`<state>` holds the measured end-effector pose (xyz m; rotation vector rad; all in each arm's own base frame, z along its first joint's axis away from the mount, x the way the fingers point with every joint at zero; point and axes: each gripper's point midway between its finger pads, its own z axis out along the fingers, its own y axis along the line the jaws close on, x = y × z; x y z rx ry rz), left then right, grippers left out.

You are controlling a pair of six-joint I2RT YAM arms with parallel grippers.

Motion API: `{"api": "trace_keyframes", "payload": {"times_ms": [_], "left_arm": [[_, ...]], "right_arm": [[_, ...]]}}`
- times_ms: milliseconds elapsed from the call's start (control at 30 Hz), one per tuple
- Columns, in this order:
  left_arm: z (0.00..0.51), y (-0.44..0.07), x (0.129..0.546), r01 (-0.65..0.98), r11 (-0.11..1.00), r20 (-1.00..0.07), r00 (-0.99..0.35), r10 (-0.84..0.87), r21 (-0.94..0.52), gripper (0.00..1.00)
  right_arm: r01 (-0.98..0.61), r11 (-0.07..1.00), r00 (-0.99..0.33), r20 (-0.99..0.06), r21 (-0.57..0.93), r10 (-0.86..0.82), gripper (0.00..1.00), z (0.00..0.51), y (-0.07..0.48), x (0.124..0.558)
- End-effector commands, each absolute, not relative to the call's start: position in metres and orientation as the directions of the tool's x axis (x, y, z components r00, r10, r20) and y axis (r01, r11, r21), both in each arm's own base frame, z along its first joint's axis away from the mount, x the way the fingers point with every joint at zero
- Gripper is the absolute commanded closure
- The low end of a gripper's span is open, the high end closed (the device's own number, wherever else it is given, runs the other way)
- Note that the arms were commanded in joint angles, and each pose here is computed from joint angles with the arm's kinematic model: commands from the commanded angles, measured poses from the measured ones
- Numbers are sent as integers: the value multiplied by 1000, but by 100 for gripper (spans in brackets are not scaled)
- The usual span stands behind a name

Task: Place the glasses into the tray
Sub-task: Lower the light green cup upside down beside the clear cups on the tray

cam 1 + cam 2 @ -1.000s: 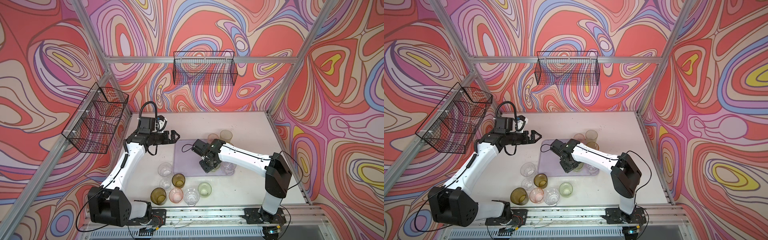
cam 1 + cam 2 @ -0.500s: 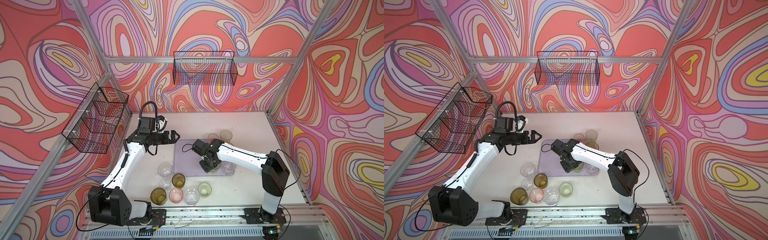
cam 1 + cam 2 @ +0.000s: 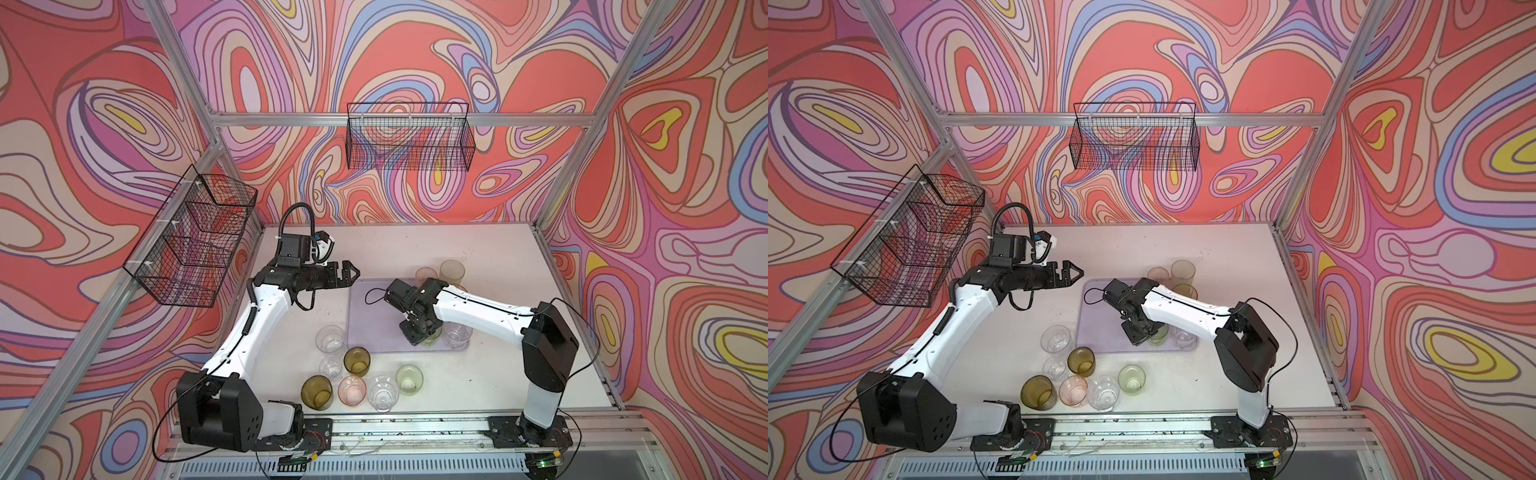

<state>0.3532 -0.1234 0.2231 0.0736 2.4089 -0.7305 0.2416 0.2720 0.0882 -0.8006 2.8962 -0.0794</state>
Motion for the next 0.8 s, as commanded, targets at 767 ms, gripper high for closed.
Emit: {"api": "trace_keyframes", "payload": {"times_ms": [767], "left_arm": [[217, -120, 355, 181, 863, -542, -831, -122, -472, 0]], "right_arm": [[-497, 861, -835, -209, -112, -509, 52, 125, 274, 259]]}}
